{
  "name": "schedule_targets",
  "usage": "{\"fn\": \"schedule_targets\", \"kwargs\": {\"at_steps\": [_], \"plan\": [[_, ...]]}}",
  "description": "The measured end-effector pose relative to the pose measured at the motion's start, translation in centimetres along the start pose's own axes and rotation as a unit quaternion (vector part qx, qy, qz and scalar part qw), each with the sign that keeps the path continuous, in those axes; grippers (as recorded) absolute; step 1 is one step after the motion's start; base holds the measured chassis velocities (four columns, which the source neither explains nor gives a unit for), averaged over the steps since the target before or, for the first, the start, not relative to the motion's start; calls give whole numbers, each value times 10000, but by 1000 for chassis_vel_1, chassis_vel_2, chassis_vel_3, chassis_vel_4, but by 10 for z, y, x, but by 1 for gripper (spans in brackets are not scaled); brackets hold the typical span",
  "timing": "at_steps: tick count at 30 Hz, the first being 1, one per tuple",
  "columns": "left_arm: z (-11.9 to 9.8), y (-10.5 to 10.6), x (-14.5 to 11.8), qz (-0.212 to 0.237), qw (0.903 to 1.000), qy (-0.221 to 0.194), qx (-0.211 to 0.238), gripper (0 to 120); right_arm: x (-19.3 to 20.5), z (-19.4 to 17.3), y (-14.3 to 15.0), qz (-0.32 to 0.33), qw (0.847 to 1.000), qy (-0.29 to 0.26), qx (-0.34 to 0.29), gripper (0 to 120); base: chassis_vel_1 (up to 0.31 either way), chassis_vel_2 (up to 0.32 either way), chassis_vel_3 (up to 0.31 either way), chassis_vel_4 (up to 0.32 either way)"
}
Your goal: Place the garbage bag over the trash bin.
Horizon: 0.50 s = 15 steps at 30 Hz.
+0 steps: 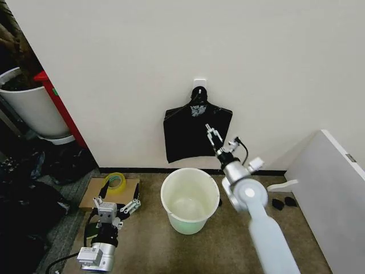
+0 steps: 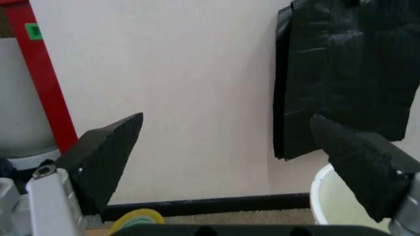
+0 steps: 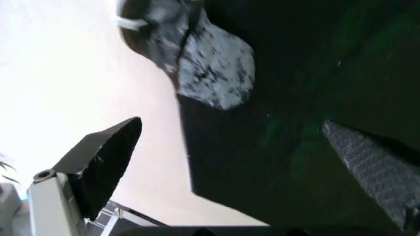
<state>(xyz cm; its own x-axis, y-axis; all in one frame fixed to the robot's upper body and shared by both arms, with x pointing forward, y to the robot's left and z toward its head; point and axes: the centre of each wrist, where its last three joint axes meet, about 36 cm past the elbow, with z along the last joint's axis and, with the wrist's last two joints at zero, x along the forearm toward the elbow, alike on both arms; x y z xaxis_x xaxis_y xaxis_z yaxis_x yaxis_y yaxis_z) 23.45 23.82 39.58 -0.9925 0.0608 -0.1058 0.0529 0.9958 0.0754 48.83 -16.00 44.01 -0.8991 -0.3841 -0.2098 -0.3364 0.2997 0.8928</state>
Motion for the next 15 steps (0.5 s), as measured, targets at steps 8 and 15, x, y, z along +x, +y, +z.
{"fn": "schedule_targets", "kwargs": {"at_steps": [8,15], "plan": [[-4,3,1,-68,10000,-35,-12,100,-27,10,-6,-160,9998,-100,-98,100,0,0,0,0],[-4,3,1,-84,10000,-22,-23,100,-42,-1,-10,-195,9994,-282,-34,100,0,0,0,0]]}}
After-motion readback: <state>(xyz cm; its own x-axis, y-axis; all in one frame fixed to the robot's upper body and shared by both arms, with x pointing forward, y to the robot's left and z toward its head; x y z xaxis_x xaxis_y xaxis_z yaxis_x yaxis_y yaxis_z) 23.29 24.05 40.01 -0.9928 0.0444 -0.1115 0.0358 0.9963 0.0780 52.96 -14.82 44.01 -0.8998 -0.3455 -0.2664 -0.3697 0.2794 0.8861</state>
